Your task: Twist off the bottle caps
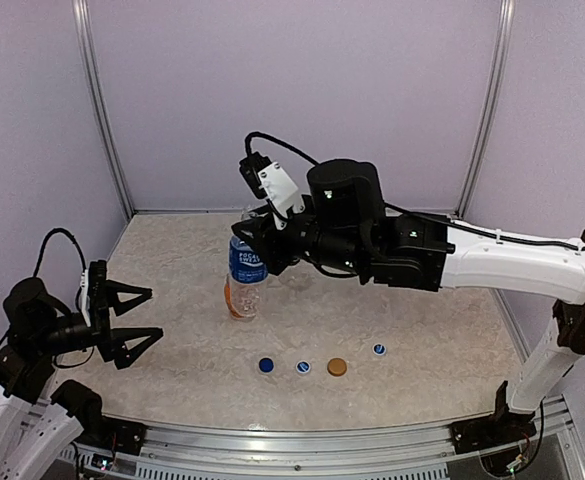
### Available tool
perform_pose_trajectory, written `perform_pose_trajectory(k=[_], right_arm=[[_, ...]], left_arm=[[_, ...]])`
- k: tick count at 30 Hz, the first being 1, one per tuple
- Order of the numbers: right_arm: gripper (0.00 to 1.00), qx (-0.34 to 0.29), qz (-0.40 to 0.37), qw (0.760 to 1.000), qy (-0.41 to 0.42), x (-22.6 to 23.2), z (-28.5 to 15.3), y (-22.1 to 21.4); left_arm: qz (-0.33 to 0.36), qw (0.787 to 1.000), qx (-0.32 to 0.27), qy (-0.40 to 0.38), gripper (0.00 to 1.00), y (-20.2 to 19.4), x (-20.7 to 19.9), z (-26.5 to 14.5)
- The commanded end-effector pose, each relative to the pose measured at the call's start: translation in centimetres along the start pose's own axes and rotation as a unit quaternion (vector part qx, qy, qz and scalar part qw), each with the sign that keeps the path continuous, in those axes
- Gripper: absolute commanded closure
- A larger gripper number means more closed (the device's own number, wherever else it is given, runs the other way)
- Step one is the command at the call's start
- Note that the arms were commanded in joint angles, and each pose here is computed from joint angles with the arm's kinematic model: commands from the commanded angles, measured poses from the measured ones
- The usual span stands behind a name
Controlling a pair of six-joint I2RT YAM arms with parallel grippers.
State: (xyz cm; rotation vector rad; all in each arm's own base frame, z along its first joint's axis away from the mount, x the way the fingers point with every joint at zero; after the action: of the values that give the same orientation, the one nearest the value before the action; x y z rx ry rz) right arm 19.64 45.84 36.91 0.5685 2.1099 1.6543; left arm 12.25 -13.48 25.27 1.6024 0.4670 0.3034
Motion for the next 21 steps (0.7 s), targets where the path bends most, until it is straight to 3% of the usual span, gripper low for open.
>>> perform_pose_trajectory(k=[1, 9, 21], right_arm=[[1.0, -0.021, 0.019, 0.99, -0.141, -6.8, -1.2, -2.6], [1.0, -0.05, 0.03, 0.982, -0.181, -11.8, 0.0, -7.2], [1.0, 0.057, 0.008, 0.983, -0.172, -11.5, 5.2, -13.6]], left_arm=[[0.004, 1.0, -0.006, 0.003, 0.01, 0.0, 0.2, 0.0], [0.003, 1.0, -0.008, 0.022, 0.01, 0.1, 0.8, -0.1], [0.003, 1.0, -0.006, 0.027, 0.01, -0.1, 1.0, -0.1]])
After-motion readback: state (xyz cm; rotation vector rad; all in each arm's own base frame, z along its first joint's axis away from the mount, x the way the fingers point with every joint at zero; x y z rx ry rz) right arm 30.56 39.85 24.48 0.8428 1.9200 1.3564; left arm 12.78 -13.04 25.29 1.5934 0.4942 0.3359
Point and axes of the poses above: each gripper's point midway between its finger pads, its own z axis out along the fingers, its own x axis along the line the jaws close on, y = z × x, the point moved 4 cm from there along -z, back along the fingers, and after that the axes turned 1 degree about -z, right-handed, at the moved point
